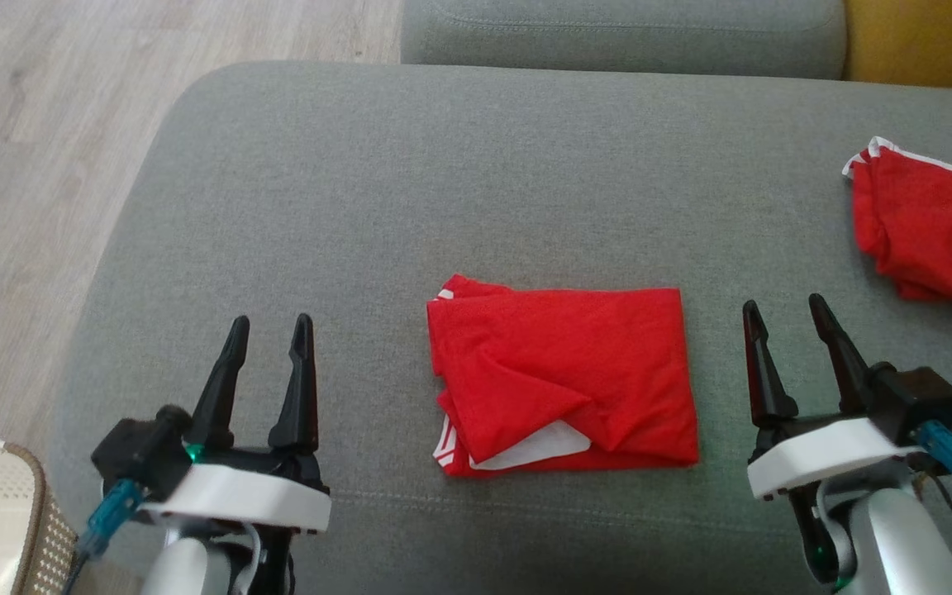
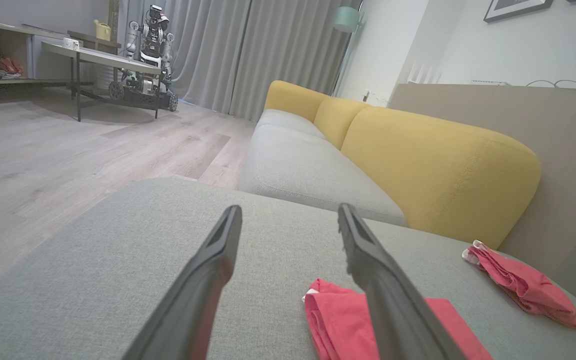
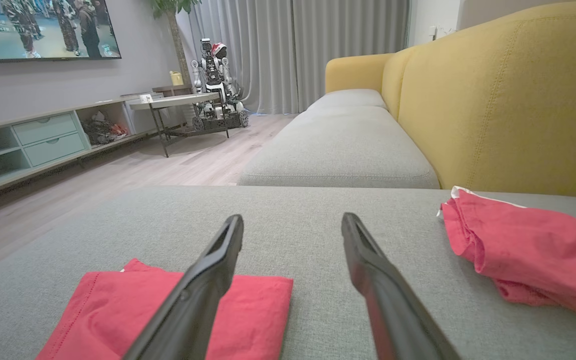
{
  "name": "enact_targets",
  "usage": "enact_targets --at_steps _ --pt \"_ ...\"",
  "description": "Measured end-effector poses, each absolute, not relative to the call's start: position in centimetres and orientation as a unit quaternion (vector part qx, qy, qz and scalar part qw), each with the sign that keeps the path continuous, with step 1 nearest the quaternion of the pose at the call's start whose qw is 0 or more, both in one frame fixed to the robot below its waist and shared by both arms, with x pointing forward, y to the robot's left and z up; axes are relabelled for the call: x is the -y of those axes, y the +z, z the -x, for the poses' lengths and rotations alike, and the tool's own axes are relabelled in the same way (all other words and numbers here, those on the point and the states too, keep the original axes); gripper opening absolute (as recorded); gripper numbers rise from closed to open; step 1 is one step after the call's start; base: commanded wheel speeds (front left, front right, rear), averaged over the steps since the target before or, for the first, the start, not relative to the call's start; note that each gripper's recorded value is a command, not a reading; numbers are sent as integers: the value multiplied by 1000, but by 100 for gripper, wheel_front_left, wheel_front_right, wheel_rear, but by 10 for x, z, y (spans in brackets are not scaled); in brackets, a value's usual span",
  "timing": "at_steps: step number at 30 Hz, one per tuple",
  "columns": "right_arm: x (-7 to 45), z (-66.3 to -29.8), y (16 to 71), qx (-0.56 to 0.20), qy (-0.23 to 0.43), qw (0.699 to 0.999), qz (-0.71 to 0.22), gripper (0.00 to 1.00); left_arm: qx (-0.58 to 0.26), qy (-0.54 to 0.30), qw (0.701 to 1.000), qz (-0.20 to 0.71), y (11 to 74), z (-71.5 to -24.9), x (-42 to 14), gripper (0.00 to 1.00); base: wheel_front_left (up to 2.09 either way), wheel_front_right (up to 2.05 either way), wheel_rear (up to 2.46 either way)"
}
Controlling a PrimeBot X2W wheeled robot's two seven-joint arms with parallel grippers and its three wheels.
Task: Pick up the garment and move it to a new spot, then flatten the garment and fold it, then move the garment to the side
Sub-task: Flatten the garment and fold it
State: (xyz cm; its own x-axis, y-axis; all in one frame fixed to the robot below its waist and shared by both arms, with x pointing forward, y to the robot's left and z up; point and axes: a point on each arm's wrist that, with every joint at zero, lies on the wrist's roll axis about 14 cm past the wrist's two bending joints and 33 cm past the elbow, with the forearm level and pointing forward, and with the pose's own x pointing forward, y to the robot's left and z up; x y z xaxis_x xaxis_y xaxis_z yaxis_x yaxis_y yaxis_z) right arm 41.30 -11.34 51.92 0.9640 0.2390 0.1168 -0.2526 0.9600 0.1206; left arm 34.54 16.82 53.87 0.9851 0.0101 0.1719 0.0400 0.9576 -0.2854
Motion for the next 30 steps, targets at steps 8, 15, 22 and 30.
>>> enact_targets --at_steps 8,15,22,30 --pt "97 -415 514 43 148 986 -66 0 80 -2 986 145 535 -346 -171 100 0 0 0" --pt "55 -416 505 28 218 974 -52 0 70 5 987 144 528 -346 -174 100 0 0 0" --pt "28 -428 491 9 270 962 -25 0 68 12 988 140 527 -355 -179 100 0 0 0" --pt "7 -424 464 -33 308 951 -16 0 62 24 988 137 523 -354 -187 100 0 0 0"
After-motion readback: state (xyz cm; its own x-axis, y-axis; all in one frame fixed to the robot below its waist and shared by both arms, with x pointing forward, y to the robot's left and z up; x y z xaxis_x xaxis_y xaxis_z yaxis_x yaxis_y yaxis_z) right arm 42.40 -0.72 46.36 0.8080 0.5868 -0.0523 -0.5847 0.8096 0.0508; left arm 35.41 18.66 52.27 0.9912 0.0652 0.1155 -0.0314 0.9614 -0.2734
